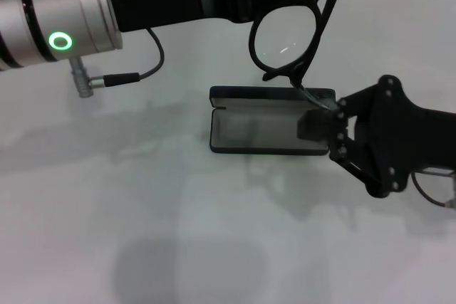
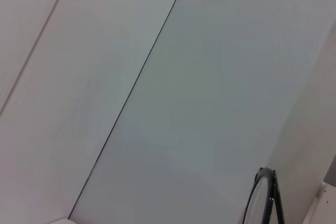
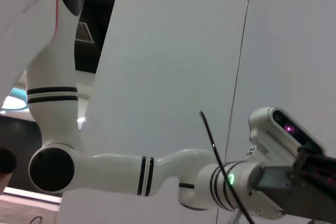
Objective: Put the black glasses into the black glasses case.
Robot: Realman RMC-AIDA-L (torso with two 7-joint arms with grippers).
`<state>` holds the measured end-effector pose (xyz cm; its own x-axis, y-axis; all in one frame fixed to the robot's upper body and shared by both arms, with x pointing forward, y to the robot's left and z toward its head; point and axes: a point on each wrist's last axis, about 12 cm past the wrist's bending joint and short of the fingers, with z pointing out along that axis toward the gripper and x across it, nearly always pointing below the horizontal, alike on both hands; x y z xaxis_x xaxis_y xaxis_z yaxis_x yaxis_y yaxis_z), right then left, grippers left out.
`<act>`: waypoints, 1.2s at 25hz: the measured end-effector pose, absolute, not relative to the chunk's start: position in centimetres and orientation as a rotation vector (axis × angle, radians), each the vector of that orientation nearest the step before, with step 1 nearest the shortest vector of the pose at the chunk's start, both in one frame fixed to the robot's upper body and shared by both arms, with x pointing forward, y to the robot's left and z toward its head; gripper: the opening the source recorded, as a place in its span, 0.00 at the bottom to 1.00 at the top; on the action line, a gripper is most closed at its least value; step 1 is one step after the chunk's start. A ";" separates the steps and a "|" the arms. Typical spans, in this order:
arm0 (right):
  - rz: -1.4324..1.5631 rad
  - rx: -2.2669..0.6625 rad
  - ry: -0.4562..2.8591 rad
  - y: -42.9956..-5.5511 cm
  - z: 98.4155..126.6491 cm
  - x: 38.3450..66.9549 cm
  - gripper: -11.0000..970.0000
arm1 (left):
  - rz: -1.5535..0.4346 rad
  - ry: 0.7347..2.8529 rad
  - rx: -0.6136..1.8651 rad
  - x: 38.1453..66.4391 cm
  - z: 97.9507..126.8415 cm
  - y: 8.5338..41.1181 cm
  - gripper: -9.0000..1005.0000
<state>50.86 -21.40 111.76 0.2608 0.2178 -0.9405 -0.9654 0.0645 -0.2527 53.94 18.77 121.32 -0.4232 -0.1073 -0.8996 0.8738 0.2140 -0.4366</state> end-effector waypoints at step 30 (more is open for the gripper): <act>1.040 -1.110 0.861 -21.3 112.0 51.4 0.07 | -1.338 1.418 0.959 52.3 121.0 17.6 0.13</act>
<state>51.36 -21.32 111.95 0.2983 0.2179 -0.9293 -0.9536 0.1091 -0.2805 52.26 17.58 121.04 -0.2607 -0.0564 -0.9638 0.9589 0.1011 -0.2653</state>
